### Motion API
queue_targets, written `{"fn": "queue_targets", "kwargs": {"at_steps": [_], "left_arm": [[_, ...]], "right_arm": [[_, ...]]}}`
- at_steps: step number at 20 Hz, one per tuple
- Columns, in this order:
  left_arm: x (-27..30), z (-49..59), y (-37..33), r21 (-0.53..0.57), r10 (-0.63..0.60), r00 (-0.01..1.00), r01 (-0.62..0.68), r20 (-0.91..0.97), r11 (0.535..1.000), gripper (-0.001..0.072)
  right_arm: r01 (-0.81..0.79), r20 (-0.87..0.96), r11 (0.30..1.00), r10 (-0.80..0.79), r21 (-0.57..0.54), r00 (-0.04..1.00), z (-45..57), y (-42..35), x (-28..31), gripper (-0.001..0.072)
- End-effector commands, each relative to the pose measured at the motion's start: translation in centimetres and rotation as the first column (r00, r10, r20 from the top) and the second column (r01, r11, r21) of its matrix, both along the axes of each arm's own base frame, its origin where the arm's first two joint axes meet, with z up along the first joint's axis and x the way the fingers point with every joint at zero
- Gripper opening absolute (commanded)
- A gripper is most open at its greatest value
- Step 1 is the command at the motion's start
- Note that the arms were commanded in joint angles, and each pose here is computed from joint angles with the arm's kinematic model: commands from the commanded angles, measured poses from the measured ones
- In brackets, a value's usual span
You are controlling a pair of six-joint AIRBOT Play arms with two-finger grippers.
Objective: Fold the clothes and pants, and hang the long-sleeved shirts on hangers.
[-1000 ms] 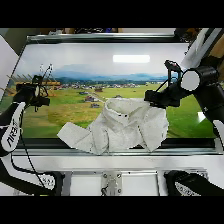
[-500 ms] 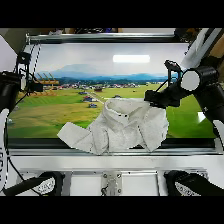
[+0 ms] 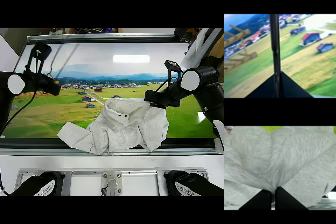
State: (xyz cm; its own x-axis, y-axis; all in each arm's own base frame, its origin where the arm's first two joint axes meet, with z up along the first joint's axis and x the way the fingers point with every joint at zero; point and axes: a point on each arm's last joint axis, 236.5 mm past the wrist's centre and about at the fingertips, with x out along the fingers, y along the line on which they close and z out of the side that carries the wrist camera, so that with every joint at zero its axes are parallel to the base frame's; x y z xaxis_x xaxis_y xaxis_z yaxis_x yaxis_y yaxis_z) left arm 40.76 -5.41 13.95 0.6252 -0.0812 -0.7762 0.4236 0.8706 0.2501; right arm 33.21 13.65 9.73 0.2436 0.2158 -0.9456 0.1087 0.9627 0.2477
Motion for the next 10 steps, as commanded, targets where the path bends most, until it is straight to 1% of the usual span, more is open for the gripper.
{"fn": "queue_targets", "kwargs": {"at_steps": [1,2,3,5,7,8,9,10], "left_arm": [[-4.1,-0.1,-6.9,-0.125,-0.417,0.907,0.409,-0.050,0.904,0.0011],[-5.0,-0.3,-7.7,-0.158,-0.501,0.864,0.488,-0.055,0.858,0.0011],[-6.1,-0.9,-7.8,-0.196,-0.537,0.838,0.514,-0.093,0.835,0.0012],[-5.8,-1.5,-7.1,-0.212,-0.522,0.845,0.493,-0.113,0.844,0.0012],[-5.7,-2.0,-6.6,-0.228,-0.524,0.842,0.490,-0.126,0.842,0.0012],[-6.0,-2.3,-6.5,-0.217,-0.571,0.812,0.540,-0.121,0.813,0.0012],[-6.2,-2.2,-6.6,-0.223,-0.626,0.774,0.596,-0.099,0.772,0.0011],[-6.5,-1.8,-6.8,-0.245,-0.683,0.728,0.653,-0.055,0.716,0.0012]], "right_arm": [[-0.001,-0.001,1.000,0.001,0.000,1.000,0.0,0.0,0.0,0.0026],[-0.001,-0.001,1.000,0.001,0.000,1.000,0.0,0.0,0.0,0.0026],[-0.001,-0.001,1.000,0.001,-0.001,1.000,0.0,0.0,0.0,0.0026],[-0.001,-0.001,1.000,0.001,0.000,1.000,0.0,0.0,0.0,0.0026],[-0.001,-0.001,1.000,0.001,0.000,1.000,0.0,0.0,0.0,0.0026],[-0.001,0.000,1.000,0.001,0.000,1.000,0.0,0.0,0.0,0.0026],[-0.001,0.000,1.000,0.001,0.000,1.000,0.0,0.0,0.0,0.0026],[-0.001,-0.001,1.000,0.001,0.000,1.000,0.0,0.0,0.0,0.0026]]}}
